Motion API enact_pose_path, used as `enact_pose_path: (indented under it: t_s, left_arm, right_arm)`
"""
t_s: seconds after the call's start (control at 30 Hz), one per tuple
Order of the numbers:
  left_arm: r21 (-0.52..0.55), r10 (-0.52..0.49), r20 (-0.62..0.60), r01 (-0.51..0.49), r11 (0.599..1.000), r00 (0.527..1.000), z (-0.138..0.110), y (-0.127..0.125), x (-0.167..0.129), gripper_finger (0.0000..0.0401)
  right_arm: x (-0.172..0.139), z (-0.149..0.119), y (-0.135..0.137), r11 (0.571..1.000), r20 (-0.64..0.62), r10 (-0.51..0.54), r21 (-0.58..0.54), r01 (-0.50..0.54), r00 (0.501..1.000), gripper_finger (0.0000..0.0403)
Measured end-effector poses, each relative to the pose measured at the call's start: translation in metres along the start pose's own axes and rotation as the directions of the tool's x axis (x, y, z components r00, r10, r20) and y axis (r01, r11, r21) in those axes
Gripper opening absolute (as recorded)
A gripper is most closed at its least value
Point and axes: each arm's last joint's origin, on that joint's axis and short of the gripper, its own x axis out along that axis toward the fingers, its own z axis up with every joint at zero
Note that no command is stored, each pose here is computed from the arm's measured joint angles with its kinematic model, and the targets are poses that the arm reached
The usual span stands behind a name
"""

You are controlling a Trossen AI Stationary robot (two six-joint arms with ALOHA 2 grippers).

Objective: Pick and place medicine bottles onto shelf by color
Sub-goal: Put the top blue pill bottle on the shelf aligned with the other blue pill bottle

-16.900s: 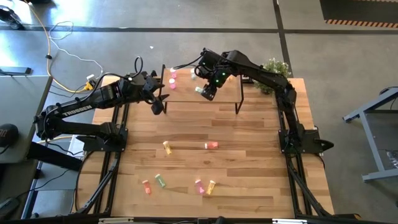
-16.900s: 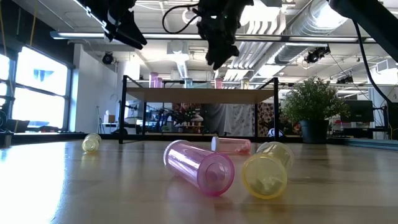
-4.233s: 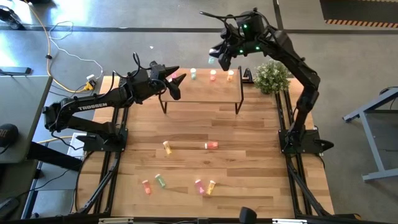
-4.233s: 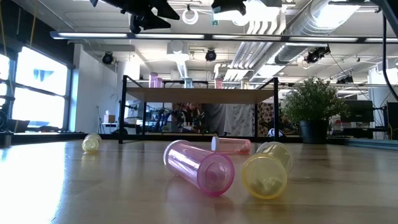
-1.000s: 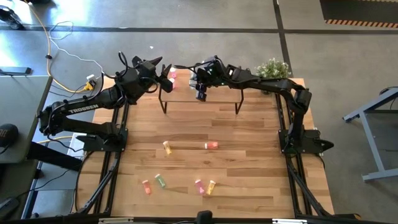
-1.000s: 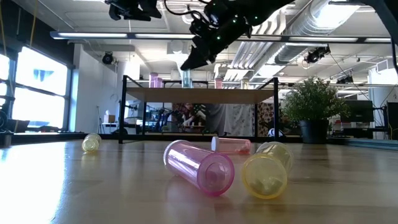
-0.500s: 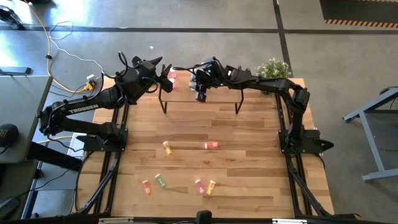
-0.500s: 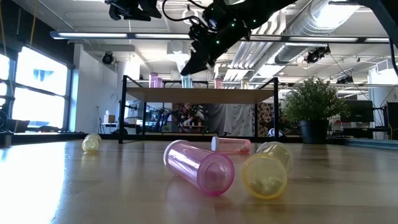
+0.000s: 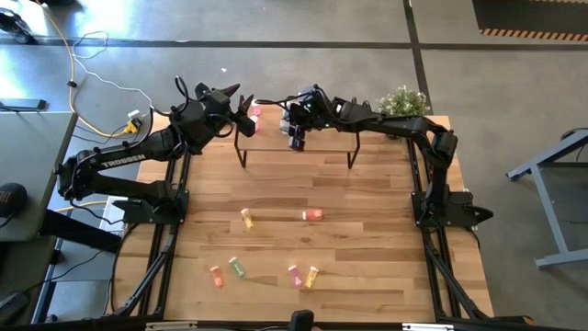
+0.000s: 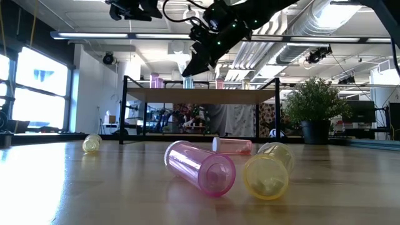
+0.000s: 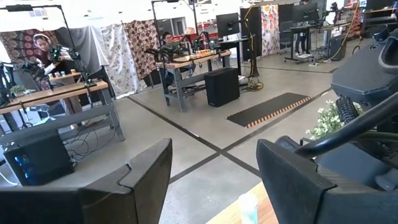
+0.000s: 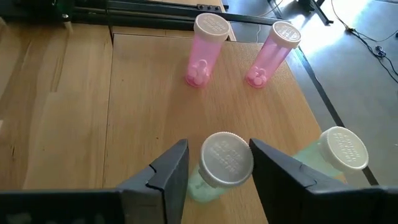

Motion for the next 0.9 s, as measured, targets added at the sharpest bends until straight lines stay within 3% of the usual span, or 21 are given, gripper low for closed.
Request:
enact_pose_path:
  t_s: [0.3, 0.9]
  left_arm:
    - [0.0, 0.0, 0.0, 0.0, 1.0, 1.0, 0.0, 0.0, 0.0, 0.0225]
    - [0.001, 0.0, -0.002, 0.0, 1.0, 1.0, -0.0002, 0.0, 0.0, 0.0225]
  right_arm:
    - [-0.0004, 0.0007, -0.0028, 0.999, 0.0, -0.048, 0.007, 0.048, 0.999, 0.0183]
    - [-0.0014, 0.0016, -0.0032, 0.998, 0.003, -0.057, -0.03, 0.057, 0.998, 0.0183]
